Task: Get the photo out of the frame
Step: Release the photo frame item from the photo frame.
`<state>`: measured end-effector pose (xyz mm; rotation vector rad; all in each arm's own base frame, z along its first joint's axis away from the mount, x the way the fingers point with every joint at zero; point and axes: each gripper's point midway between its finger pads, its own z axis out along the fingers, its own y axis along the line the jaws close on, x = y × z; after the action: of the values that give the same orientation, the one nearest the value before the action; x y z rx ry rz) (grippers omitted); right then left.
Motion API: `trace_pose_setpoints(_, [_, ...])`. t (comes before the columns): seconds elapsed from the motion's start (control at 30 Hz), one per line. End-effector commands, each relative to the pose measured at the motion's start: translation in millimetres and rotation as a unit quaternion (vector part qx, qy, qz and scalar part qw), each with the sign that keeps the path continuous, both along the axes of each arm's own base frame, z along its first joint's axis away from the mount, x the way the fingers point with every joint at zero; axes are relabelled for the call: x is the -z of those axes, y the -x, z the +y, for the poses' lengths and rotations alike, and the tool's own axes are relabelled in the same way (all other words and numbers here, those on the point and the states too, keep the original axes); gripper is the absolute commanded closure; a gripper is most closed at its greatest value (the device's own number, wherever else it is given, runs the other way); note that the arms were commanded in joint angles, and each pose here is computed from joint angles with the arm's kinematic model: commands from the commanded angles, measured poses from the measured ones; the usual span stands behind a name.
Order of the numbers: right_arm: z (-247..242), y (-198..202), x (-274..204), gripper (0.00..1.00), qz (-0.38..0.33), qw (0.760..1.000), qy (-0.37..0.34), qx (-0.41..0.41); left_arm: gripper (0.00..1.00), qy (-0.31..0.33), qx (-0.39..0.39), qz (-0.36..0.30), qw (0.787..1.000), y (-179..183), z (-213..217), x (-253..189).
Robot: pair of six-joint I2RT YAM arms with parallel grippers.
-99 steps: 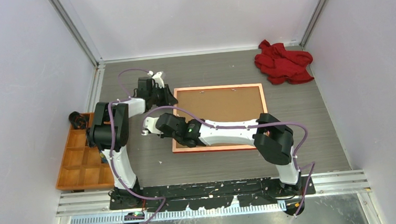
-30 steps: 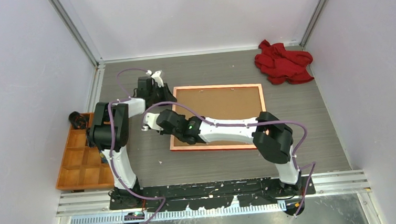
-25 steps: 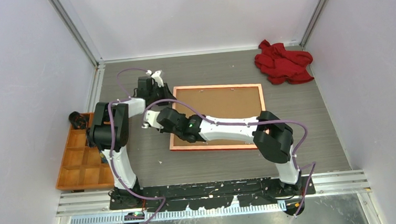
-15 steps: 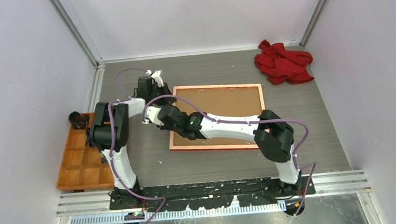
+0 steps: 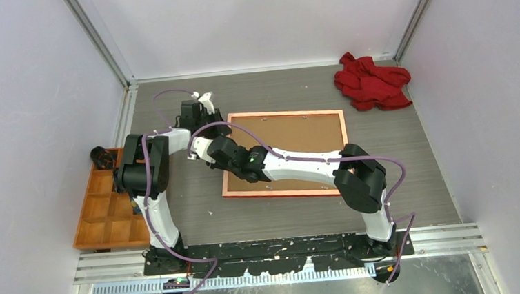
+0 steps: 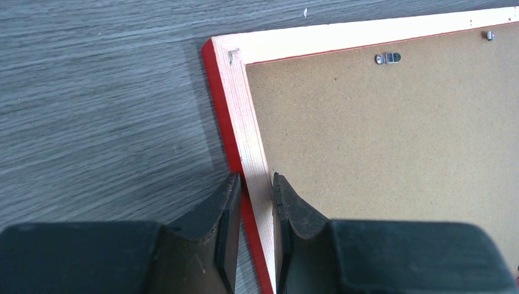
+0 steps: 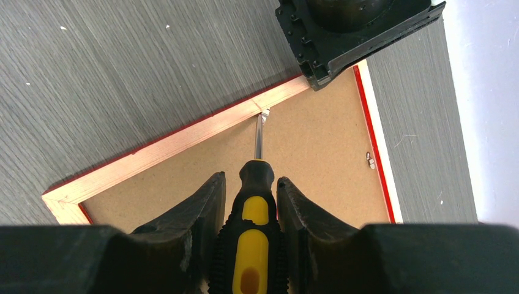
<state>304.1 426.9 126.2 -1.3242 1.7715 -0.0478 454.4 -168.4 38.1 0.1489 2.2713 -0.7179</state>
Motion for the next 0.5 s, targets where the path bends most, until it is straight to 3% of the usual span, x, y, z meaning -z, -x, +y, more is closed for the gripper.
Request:
trace_pose_setpoints(0.0, [-35.3, 0.2, 53.3, 0.99, 0.057, 0.995, 0.073, 0.026, 0.99, -0.019, 0.016, 0.050, 0.998, 25.2, 2.1, 18.4])
trace_pose_setpoints(0.47, [-32.6, 2.7, 52.7, 0.99, 0.075, 0.995, 0.058, 0.034, 1.00, -0.018, 0.018, 0.049, 0.998, 25.1, 1.3, 18.0])
